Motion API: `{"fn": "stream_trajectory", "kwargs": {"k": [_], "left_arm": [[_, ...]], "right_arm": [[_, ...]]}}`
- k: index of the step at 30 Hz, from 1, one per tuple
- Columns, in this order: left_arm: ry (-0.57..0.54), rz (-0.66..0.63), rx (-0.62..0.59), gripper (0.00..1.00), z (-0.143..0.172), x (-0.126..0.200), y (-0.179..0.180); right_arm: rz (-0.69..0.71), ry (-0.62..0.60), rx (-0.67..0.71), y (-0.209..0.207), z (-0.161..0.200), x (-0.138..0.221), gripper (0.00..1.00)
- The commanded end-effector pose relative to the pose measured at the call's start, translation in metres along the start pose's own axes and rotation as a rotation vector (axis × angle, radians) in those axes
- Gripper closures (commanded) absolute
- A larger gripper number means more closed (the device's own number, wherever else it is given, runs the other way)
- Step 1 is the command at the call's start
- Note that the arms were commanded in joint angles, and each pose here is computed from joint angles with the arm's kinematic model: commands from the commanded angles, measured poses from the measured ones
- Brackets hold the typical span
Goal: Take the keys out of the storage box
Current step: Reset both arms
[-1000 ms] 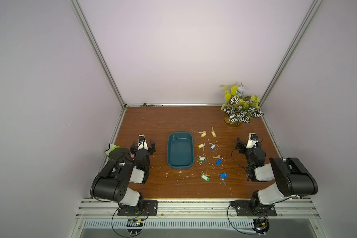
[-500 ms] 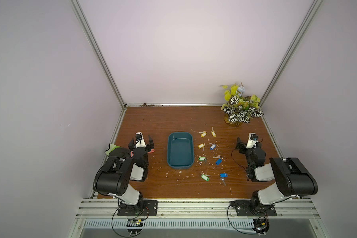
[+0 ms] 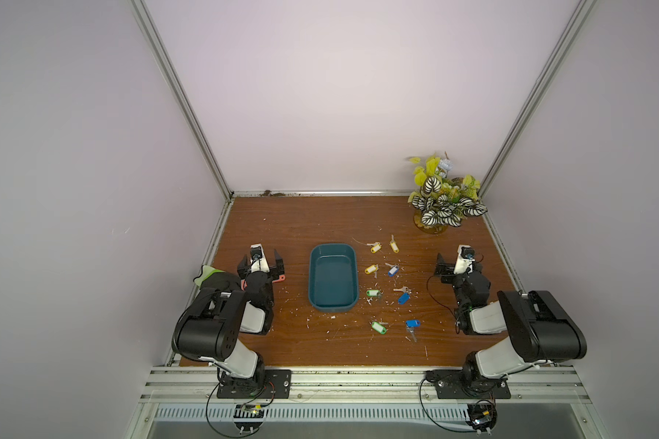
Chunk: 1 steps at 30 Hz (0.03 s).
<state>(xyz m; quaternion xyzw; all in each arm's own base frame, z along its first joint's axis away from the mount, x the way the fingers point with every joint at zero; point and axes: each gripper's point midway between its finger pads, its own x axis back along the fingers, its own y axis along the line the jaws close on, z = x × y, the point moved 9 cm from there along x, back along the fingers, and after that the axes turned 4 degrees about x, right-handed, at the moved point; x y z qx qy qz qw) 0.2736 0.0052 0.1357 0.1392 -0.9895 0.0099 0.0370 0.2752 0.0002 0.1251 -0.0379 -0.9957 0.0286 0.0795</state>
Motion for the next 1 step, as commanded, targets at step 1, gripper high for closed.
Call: {"fn": "stream_trajectory", "kwargs": {"k": [1], "left_arm": [[-0.001, -0.020, 0.008, 0.01, -0.0005, -0.0016, 0.0040]], "right_arm": [[-0.007, -0.049, 0.018, 0.0028, -0.0117, -0.0049, 0.01]]}}
